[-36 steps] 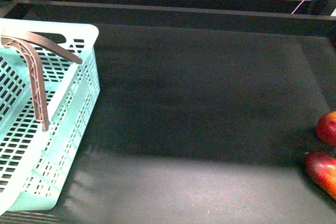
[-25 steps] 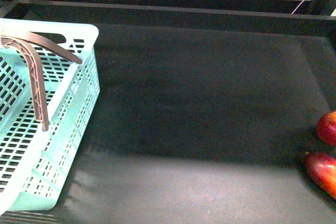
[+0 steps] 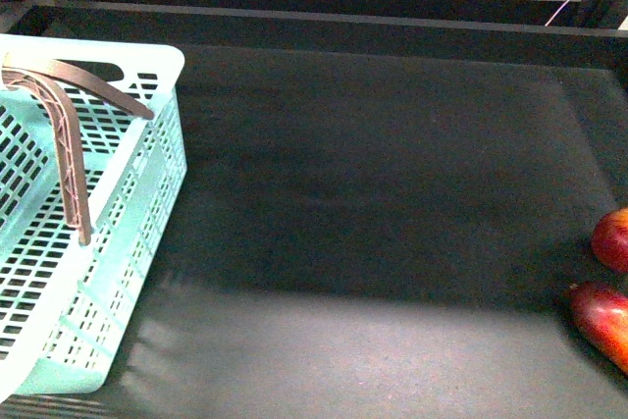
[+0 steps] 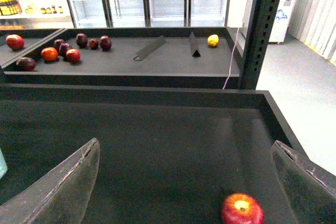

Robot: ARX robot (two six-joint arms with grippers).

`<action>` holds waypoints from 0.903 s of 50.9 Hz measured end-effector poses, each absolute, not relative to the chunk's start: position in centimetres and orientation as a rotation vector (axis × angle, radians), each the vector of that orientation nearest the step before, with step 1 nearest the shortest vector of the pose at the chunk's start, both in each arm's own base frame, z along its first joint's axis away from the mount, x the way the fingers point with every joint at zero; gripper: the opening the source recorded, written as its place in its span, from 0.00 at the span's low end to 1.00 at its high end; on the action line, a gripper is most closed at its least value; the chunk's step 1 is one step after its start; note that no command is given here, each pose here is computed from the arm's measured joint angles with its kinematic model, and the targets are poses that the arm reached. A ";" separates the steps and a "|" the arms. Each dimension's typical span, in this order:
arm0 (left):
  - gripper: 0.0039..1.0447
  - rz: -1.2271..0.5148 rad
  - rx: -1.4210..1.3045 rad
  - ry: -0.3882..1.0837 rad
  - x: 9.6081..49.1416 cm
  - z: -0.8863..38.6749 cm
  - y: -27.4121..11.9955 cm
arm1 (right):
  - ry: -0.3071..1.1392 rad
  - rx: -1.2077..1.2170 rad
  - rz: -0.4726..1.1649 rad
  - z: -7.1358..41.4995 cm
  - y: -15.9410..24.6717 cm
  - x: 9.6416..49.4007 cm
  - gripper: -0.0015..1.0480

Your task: Pick apple with right arm and hold basket with left

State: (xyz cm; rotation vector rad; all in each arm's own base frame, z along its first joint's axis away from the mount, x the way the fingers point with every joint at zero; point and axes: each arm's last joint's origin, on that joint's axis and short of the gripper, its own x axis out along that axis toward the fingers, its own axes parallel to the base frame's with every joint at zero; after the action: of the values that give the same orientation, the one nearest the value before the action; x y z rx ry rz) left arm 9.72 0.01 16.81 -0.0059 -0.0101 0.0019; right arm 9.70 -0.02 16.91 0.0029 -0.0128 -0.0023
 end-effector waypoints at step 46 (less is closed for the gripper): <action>0.94 0.258 -1.191 0.544 29.8 15.5 5.0 | -0.014 0.003 -0.002 16.9 0.0 9.7 0.92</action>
State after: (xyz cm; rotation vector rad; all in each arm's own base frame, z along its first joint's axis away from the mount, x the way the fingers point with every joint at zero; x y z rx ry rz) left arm 29.77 5.03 15.50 -1.1905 0.5440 0.2581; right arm 9.70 -0.02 16.92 0.0029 -0.0135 -0.0019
